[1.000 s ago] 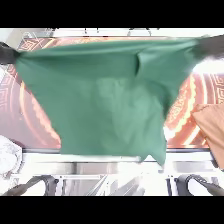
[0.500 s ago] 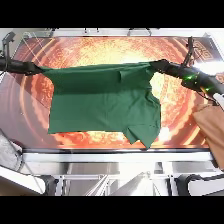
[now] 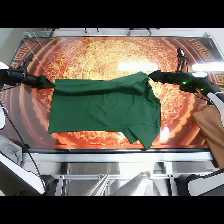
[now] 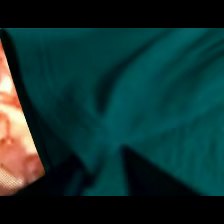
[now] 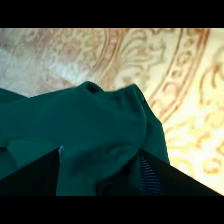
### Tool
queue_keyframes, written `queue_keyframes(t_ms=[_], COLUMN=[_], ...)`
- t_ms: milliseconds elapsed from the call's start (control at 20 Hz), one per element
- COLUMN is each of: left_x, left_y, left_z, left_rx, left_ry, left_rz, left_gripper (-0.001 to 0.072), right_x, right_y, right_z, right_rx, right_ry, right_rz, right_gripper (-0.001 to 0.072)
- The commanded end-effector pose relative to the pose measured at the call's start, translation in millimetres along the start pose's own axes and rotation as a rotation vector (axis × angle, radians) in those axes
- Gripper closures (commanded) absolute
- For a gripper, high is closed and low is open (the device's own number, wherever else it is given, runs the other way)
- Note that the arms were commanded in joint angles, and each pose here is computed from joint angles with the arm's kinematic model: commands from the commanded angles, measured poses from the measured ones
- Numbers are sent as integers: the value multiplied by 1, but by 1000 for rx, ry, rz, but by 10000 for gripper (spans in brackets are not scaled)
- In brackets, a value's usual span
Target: Fold the shirts.
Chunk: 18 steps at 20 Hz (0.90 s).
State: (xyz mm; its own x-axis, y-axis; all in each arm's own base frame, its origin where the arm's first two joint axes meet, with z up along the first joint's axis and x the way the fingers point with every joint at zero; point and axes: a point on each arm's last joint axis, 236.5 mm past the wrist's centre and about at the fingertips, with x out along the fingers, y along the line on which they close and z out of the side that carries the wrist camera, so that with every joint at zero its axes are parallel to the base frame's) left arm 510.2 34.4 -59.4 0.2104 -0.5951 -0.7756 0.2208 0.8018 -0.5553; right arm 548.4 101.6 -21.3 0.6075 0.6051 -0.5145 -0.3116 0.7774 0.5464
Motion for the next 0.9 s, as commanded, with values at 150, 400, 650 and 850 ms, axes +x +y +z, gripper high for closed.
queue_keyframes(t_ms=[150,400,650,850], left_x=[-51,-44,-11,15], left_y=[-5,-18,-16,-29], left_z=[-55,-131,-222,-232], left_rx=[-312,-486,-590,-562], left_ry=[173,249,439,481], left_rz=[-132,-180,-70,-54], left_gripper=[-11,-10,-10,3], right_x=[-90,-128,-117,-103], right_y=[-28,-38,-24,16], right_z=[-61,-164,-231,-256], right_rx=[254,550,625,574], right_ry=[321,516,608,730], right_rz=[7,63,46,94], right_gripper=[188,188,189,254])
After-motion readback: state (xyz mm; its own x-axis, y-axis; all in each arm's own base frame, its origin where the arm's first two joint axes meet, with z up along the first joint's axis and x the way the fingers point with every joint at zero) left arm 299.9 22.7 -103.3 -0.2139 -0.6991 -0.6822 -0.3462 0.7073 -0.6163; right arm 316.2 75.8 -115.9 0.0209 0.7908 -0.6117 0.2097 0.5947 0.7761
